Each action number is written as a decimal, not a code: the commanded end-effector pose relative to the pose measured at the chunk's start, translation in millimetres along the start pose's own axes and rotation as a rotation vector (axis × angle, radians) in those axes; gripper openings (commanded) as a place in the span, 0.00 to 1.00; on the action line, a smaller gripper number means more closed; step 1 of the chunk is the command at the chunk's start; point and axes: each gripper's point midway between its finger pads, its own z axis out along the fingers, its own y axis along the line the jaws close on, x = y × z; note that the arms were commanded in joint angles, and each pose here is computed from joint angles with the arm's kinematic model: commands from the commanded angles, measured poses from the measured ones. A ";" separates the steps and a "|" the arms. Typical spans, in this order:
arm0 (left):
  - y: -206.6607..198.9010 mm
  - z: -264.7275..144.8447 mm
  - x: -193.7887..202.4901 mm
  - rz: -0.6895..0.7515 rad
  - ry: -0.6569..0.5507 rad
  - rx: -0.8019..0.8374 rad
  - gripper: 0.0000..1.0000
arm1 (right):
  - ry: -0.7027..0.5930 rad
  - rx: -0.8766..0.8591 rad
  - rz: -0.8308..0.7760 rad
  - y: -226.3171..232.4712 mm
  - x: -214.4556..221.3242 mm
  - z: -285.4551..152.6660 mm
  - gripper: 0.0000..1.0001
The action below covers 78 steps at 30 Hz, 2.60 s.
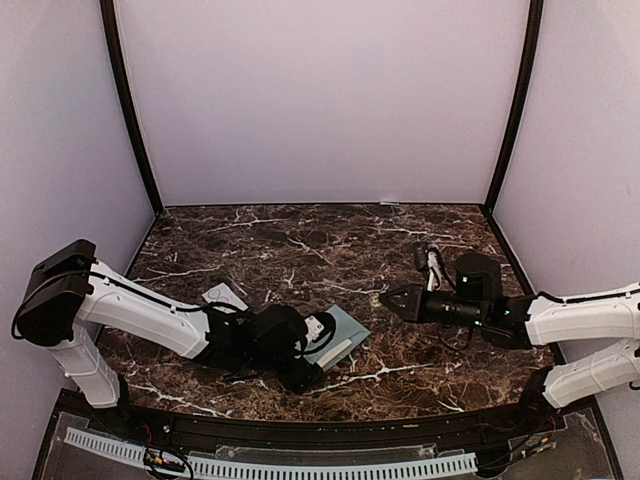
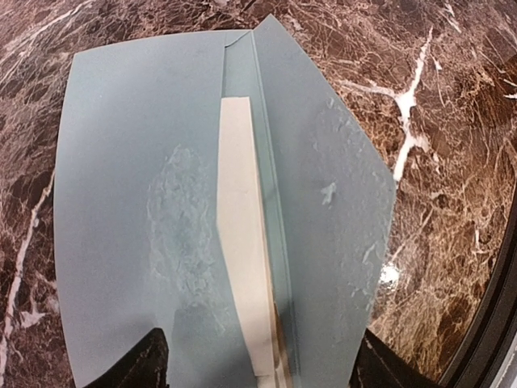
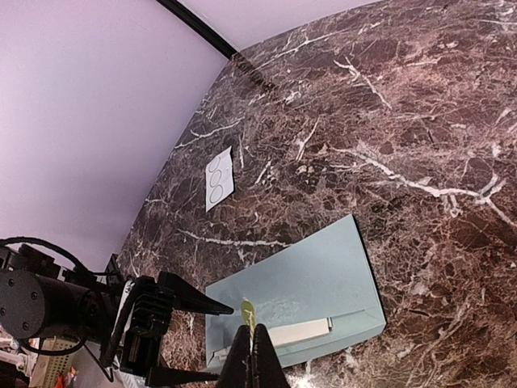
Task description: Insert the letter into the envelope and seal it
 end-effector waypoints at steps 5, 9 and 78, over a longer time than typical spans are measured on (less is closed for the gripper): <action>9.7 9.0 22.8 -0.027 0.063 -0.044 0.66 | 0.088 -0.105 -0.055 21.4 14.8 14.0 0.00; 11.8 11.9 33.5 -0.048 0.093 -0.033 0.59 | 0.140 -0.156 -0.079 32.1 27.4 19.1 0.00; -12.1 -40.4 -36.9 -0.216 -0.110 0.250 0.38 | 0.282 -0.261 0.105 2.2 89.2 111.1 0.00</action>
